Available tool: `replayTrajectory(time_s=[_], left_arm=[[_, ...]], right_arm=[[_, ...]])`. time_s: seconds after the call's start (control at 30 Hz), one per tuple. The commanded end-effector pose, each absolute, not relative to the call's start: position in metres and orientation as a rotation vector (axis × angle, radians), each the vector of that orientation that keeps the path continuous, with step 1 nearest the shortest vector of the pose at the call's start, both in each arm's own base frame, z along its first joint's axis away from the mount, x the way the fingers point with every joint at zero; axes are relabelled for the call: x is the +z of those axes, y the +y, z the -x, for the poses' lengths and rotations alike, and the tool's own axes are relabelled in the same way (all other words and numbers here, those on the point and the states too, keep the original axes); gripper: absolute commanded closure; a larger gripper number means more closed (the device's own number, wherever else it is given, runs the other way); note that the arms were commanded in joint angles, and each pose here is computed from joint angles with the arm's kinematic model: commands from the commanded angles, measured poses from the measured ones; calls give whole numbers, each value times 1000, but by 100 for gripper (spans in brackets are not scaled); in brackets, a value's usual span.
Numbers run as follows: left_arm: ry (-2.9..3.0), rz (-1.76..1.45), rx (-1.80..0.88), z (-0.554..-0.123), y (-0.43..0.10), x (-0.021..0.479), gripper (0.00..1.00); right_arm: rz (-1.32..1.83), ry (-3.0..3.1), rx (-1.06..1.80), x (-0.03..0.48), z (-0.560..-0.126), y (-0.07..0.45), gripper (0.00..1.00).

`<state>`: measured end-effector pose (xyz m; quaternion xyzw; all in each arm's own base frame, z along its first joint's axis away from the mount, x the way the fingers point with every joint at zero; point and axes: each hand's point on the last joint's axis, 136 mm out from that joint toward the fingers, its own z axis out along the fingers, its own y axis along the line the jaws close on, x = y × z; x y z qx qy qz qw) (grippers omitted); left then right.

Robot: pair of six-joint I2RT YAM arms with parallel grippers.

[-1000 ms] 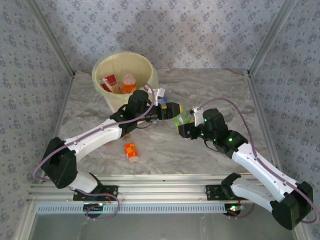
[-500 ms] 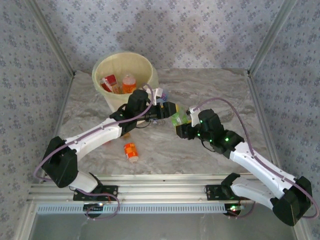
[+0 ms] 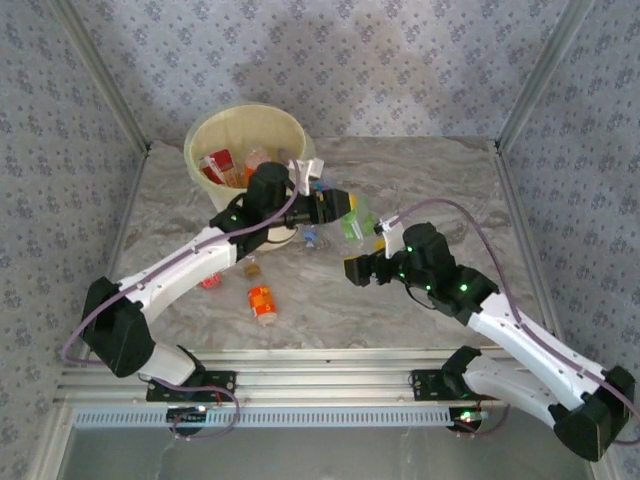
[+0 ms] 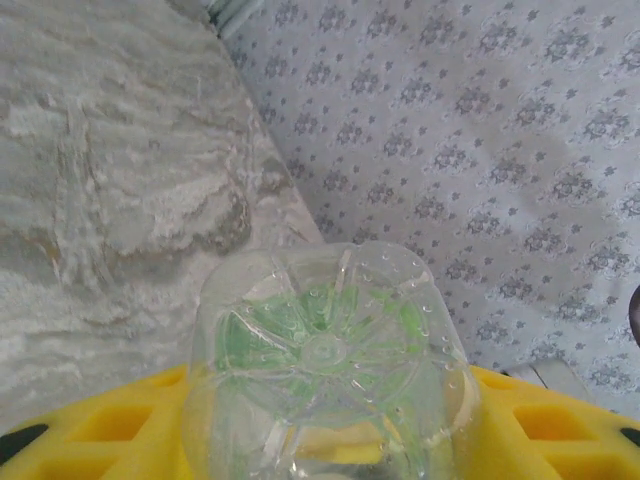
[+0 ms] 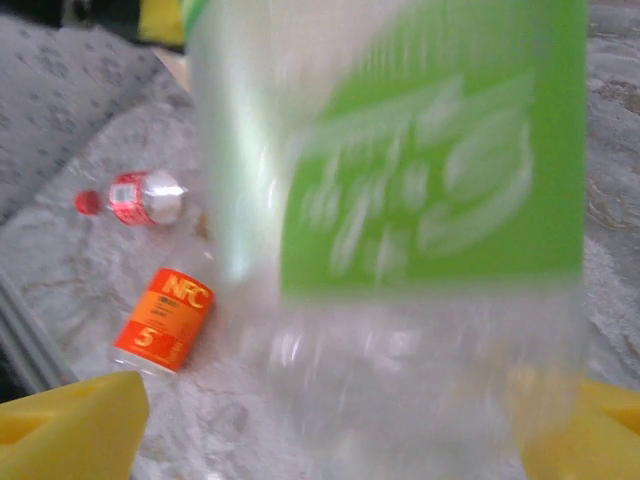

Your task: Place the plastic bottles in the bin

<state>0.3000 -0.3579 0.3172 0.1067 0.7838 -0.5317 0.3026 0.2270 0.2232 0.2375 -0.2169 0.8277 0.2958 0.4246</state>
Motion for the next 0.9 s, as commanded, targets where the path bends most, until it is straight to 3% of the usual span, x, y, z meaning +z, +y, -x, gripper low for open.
replayTrajectory(time_s=[0.0,0.47,0.87], left_arm=[[1966,-398,-1356,-296,-342,368,45],[1754,-343,-909,-360,-245,476,45],[1667,-60,-740,-434,-146,497,45]], right_arm=[[560,1986,820,272,-214,224,1],[444,1968,733,285,-221,201,0],[408,1994,710,281,-229,201,0]])
